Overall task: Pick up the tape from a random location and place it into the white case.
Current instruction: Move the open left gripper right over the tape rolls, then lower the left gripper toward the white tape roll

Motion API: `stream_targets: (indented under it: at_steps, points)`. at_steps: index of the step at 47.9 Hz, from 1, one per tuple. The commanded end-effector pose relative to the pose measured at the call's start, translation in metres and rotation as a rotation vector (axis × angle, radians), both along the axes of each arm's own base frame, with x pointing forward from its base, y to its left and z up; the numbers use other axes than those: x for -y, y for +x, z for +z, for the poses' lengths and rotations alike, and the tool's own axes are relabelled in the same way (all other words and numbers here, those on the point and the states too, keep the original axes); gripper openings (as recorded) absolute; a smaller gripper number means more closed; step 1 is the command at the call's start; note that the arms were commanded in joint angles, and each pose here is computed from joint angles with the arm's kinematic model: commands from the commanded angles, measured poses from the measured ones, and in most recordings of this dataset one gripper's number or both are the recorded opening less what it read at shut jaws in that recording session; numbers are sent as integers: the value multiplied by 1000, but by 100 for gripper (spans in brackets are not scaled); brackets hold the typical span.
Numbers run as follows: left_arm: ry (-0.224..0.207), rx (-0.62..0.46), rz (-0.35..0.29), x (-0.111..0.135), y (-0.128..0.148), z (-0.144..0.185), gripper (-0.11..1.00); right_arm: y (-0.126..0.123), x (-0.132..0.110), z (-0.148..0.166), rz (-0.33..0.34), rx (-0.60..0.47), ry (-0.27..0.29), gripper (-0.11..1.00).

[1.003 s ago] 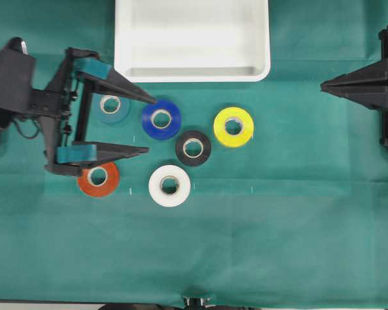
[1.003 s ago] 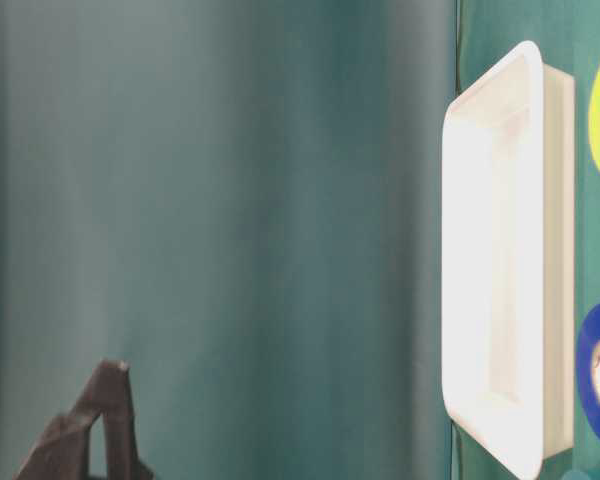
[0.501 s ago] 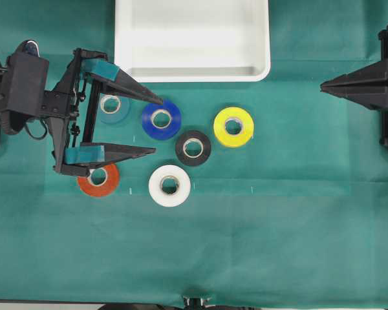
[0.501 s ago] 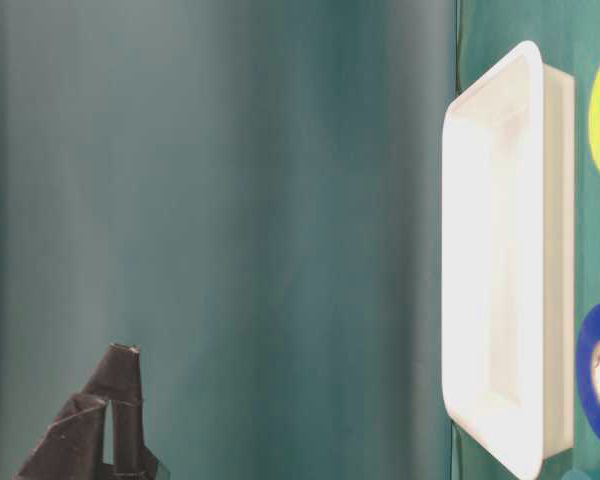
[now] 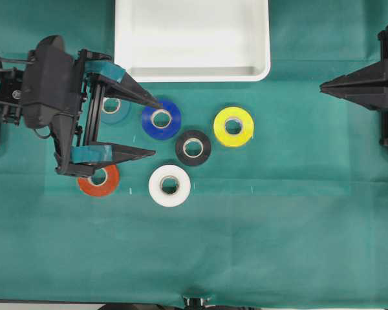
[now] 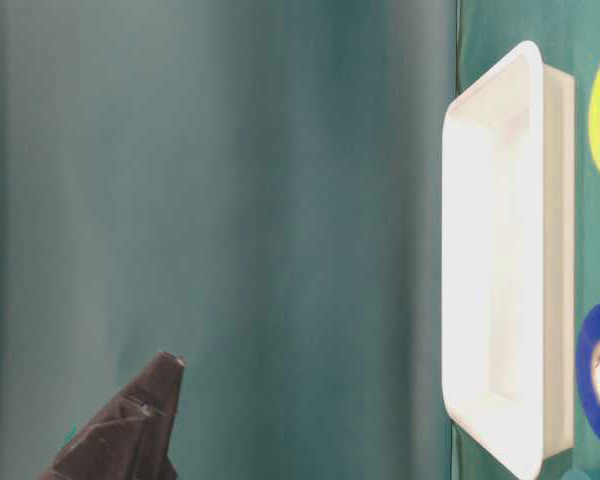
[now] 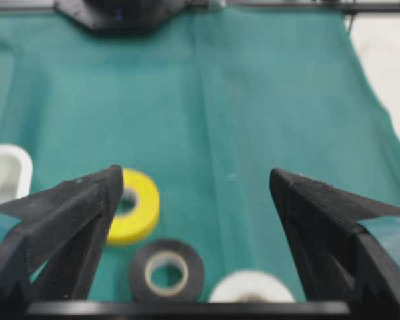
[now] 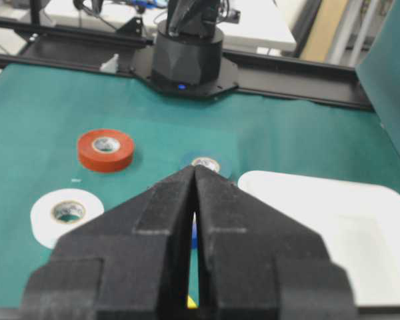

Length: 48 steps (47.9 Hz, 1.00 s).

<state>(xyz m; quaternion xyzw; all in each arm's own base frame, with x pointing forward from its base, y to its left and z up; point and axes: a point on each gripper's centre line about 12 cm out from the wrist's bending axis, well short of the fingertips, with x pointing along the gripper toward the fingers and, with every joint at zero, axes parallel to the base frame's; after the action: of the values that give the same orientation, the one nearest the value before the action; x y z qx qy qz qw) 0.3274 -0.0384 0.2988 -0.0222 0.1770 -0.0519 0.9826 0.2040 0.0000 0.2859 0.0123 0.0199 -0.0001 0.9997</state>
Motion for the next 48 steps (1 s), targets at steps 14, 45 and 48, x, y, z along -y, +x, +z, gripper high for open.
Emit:
stream_targets:
  at_steps: [14, 45, 48]
  points:
    - [-114, -373, 105, -5, 15, 13, 98, 3, -1, 12, 3, 28, 0, 0]
    - [-170, -658, 216, -9, 28, 20, 98, 3, -2, 11, 9, 18, 2, 0]
    - [-170, -655, 214, -9, 29, 21, 98, 3, -2, 11, 9, 20, 0, 0]
